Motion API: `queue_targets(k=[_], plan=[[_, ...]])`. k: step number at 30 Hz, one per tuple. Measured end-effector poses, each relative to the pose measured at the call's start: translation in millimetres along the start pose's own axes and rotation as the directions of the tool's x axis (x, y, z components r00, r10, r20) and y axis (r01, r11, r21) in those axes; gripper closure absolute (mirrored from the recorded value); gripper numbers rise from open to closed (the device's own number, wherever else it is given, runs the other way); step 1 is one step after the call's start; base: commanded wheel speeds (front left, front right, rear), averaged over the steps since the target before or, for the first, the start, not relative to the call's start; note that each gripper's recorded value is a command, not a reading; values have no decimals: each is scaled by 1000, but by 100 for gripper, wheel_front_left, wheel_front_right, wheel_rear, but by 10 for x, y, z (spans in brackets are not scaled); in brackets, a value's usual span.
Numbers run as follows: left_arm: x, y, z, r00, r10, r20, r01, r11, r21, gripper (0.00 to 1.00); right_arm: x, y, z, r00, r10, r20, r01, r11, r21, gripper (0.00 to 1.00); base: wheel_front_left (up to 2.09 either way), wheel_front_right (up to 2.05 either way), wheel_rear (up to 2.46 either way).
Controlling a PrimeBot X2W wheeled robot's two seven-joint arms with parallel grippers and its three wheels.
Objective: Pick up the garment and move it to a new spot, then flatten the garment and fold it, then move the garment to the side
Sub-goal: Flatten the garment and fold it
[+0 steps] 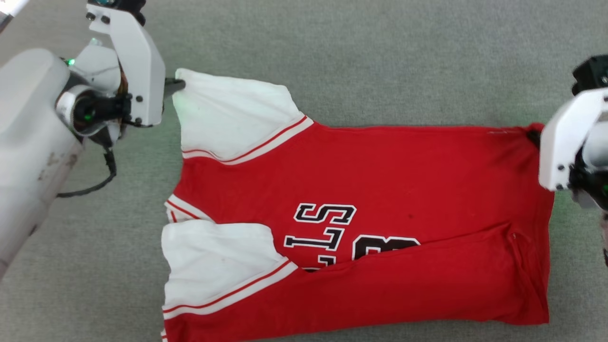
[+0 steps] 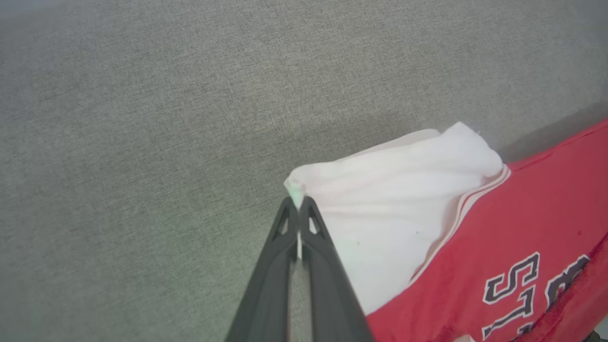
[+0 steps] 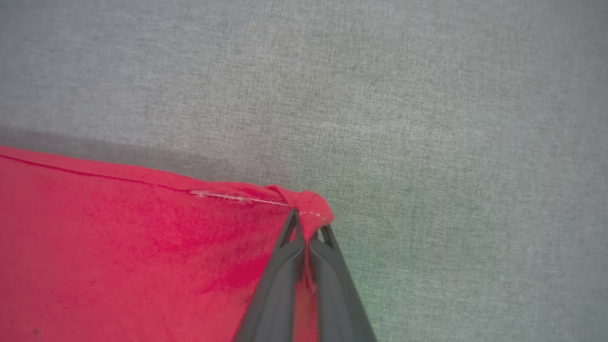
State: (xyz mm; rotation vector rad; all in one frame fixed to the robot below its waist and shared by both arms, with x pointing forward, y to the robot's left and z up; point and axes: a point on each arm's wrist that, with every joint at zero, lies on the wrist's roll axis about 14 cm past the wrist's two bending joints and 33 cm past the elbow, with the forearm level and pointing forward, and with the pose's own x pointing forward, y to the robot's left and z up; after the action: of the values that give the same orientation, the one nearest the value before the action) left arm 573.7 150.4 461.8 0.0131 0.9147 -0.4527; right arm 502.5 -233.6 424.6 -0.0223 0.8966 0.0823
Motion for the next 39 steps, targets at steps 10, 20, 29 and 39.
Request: queue_targets(k=[10,20,29,39], plan=[[-526,-122,-204,999,-2,-36,3,999,46,100,-385,106,-198,998,56,10,-55,995,-78,100,0,0,0],[-963,-516,-951,986,-29,-164,36,999,39,100,-617,221,-703,989,109,-102,-115,992,-58,100,0,0,0],[-781,-644,-1617,953,-63,-296,56,998,-33,100,-575,305,-1066,973,137,-187,-135,991,20,100,0,0,0],[-611,-578,-1662,959,-66,-276,48,996,-71,60,-533,395,-1090,968,153,-198,-150,988,27,17,0,0,0]])
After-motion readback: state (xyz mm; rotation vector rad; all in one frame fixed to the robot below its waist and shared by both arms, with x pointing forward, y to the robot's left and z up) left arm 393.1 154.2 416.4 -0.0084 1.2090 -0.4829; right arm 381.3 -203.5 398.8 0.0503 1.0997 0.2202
